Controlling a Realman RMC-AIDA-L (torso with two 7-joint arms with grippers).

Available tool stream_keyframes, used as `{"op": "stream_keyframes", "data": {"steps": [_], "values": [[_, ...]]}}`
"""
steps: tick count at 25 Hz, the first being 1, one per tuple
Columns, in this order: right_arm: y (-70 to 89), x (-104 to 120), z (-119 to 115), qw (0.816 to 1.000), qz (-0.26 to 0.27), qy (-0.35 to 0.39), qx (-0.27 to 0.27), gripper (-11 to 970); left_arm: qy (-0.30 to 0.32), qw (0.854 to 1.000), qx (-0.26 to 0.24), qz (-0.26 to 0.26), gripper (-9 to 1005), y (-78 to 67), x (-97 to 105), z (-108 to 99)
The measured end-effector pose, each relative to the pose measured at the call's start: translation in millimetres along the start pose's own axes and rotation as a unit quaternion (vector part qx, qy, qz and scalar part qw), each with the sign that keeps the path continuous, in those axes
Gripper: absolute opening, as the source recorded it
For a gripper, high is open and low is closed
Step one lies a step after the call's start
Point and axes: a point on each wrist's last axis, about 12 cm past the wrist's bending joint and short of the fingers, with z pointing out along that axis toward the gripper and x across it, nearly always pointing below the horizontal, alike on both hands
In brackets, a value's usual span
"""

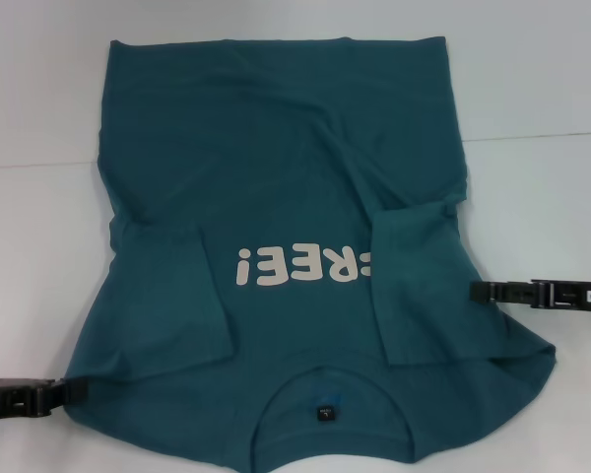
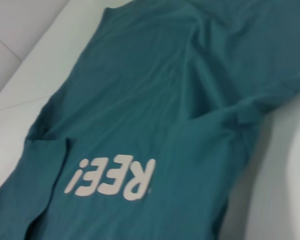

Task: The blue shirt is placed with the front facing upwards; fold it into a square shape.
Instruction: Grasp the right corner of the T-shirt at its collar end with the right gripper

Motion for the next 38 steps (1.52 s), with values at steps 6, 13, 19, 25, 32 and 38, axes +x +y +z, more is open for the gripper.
{"op": "stream_keyframes", "data": {"steps": [6,13,19,25,32,38], "values": [[-5.7,8,-6,1.0,0.012,0.006,0.007,867,0.0,1.0,0.001,0.0,2,-0.4,0,0],[-6.8,14,-4,1.0,0.014,0.019,0.011,867,0.0,1.0,0.002,0.0,3,-0.7,0,1],[-5.1,15,-2,1.0,0.012,0.022,0.008,867,-0.001,1.0,0.002,0.0,3,-0.6,0,1],[-0.8,16,0,1.0,0.006,0.031,-0.004,867,-0.001,1.0,0.002,-0.001,3,-0.5,0,0],[4.2,19,-5,0.998,0.006,0.044,-0.034,867,-0.002,1.0,0.003,0.001,2,-1.4,-2,1],[6.2,19,-14,0.998,0.005,0.044,-0.052,867,-0.002,1.0,0.004,0.0,3,-2.0,-2,5]]}}
